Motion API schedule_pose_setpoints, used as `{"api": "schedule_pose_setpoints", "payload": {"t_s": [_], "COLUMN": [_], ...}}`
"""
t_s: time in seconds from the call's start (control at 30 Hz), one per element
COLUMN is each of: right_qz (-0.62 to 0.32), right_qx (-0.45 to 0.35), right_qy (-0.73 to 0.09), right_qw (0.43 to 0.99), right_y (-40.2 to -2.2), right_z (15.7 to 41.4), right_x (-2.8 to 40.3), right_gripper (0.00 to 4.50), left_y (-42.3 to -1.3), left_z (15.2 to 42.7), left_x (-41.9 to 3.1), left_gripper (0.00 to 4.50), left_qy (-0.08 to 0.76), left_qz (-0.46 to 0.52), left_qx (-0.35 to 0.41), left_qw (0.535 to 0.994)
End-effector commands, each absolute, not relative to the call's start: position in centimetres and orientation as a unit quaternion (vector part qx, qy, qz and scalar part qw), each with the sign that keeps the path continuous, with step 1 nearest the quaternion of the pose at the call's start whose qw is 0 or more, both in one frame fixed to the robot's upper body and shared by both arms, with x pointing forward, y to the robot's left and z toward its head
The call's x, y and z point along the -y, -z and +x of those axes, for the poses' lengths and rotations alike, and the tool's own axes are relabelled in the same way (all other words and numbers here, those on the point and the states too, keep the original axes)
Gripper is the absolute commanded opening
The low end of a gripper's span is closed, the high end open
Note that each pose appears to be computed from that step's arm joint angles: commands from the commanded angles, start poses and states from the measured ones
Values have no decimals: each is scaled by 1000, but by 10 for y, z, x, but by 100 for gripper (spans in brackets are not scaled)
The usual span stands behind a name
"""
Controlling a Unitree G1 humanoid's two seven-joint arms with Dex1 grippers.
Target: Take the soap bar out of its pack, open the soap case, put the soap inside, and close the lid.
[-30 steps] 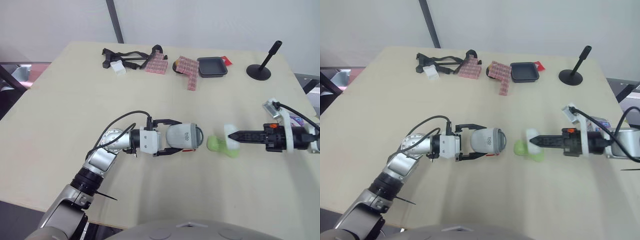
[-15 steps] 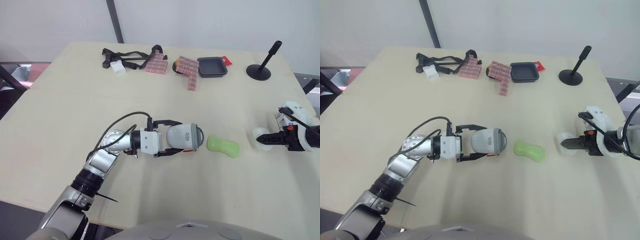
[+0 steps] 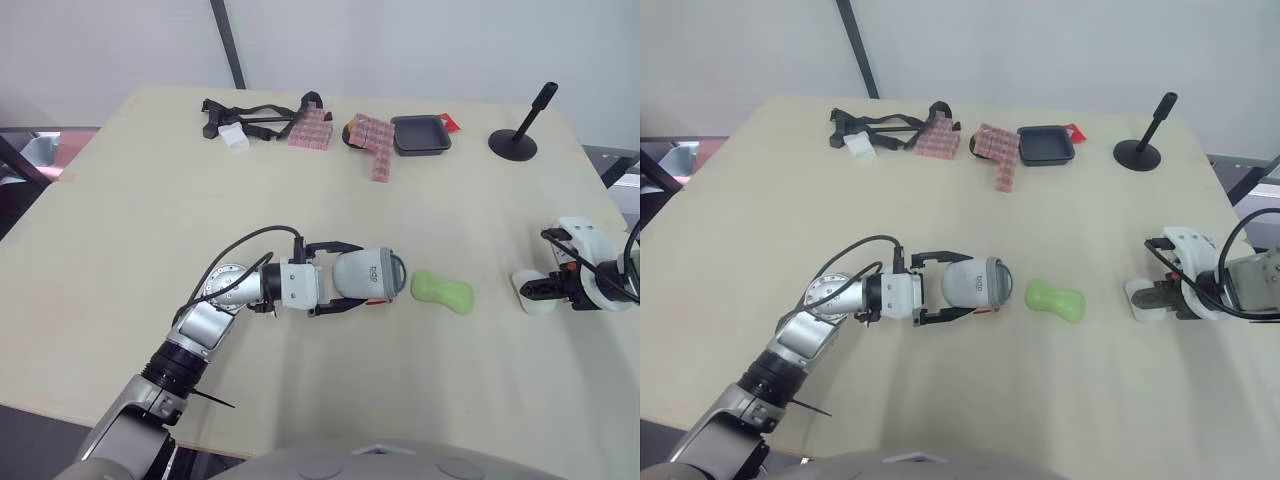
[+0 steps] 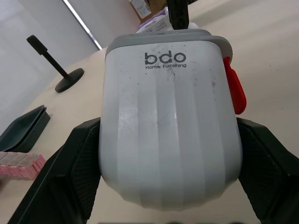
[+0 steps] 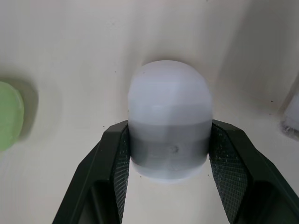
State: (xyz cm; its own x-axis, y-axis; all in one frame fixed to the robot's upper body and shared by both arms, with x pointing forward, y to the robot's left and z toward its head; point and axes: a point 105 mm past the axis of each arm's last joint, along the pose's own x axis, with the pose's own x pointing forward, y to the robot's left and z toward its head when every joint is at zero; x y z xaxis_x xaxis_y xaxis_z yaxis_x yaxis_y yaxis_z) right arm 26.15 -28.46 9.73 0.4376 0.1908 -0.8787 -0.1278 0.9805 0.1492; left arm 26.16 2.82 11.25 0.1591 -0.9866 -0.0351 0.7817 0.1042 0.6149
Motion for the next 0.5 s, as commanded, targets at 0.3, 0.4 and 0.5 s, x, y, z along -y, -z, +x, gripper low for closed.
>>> {"api": "schedule_pose_setpoints", "payload": {"t_s": [0.3, 0.4, 0.5], "right_qz": [37, 33, 34], "right_qx": [-518, -513, -510], "right_qy": [-74, -74, -75], "right_qw": [851, 854, 856], "right_y": [-92, -93, -93], "right_z": [275, 277, 279], "right_x": [284, 283, 283], "right_gripper": [198, 301, 398], "left_y": [-122, -122, -122], "left_z": [260, 261, 261], "left_x": [-29, -29, -29], "left_gripper": [347, 347, 347], "left_qy": [612, 611, 610], "left_qz": [267, 266, 265], "left_qx": [217, 216, 215], "left_qw": [712, 714, 715]}}
